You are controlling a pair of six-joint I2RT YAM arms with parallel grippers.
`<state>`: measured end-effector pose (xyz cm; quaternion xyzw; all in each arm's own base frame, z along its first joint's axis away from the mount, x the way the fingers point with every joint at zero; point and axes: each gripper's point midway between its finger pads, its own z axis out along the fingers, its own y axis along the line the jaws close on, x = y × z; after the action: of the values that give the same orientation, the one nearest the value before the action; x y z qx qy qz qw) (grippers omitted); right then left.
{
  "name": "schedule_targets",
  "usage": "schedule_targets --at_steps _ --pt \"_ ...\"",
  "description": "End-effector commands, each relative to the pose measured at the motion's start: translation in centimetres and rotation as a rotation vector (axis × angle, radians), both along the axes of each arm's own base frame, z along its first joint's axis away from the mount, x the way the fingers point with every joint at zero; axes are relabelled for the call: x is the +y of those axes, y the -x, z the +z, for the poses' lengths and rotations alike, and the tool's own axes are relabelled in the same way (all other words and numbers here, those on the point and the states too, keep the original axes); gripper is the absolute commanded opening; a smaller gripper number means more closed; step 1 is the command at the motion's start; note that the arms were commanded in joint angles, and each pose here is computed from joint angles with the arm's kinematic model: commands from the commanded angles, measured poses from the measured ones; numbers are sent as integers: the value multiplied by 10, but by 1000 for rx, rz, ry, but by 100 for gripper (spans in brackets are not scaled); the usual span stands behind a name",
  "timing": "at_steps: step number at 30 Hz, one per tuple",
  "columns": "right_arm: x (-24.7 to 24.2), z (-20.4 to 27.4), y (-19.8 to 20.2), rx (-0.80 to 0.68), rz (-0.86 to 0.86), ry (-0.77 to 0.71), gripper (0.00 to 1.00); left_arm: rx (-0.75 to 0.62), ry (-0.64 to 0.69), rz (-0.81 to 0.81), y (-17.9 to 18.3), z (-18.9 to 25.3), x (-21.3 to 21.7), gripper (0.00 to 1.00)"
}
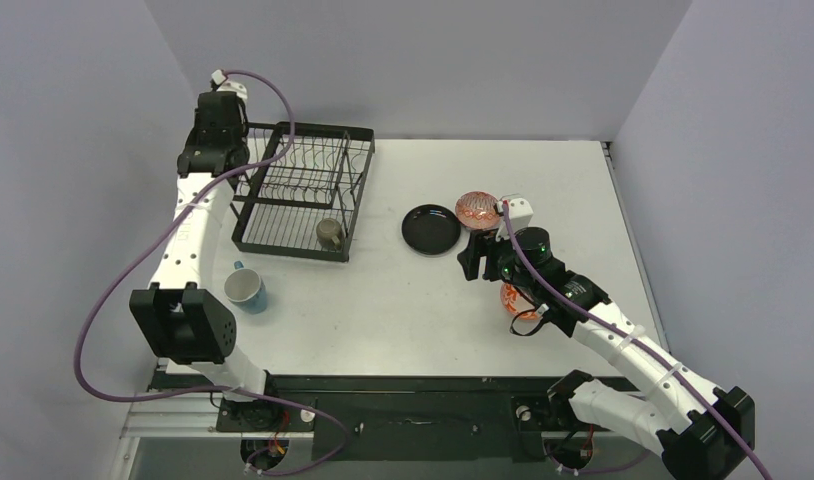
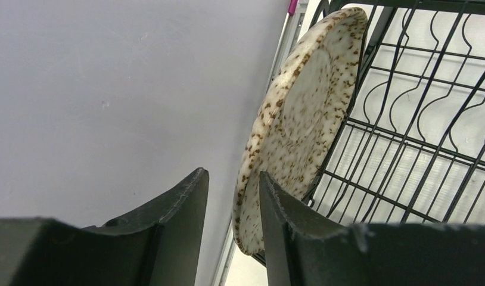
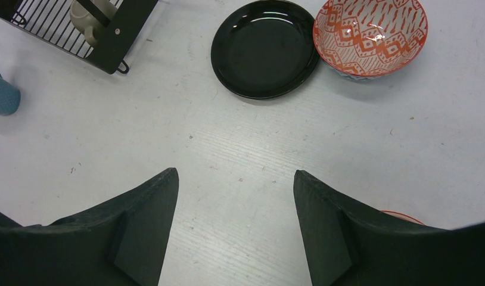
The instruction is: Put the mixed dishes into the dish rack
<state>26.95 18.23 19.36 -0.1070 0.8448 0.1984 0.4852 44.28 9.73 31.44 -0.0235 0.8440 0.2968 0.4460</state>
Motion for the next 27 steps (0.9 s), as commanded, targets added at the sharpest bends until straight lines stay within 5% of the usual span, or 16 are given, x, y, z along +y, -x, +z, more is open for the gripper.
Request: schedule_targets --at_steps 1,8,15,17,20,27 --pt "5 10 -3 -45 13 -31 66 -39 23 22 7 12 10 32" --pt "5 10 -3 -44 13 -31 66 12 -47 43 13 13 17 16" --pt "6 9 -3 -44 14 -33 66 51 -101 6 10 19 2 12" --pt "6 10 -3 -44 14 -32 66 47 -97 20 10 20 2 20" --pt "6 10 -3 -43 17 -32 66 15 -62 27 11 28 -1 46" --pt "2 14 -7 -40 -6 -33 66 -93 15 32 21 67 -8 65"
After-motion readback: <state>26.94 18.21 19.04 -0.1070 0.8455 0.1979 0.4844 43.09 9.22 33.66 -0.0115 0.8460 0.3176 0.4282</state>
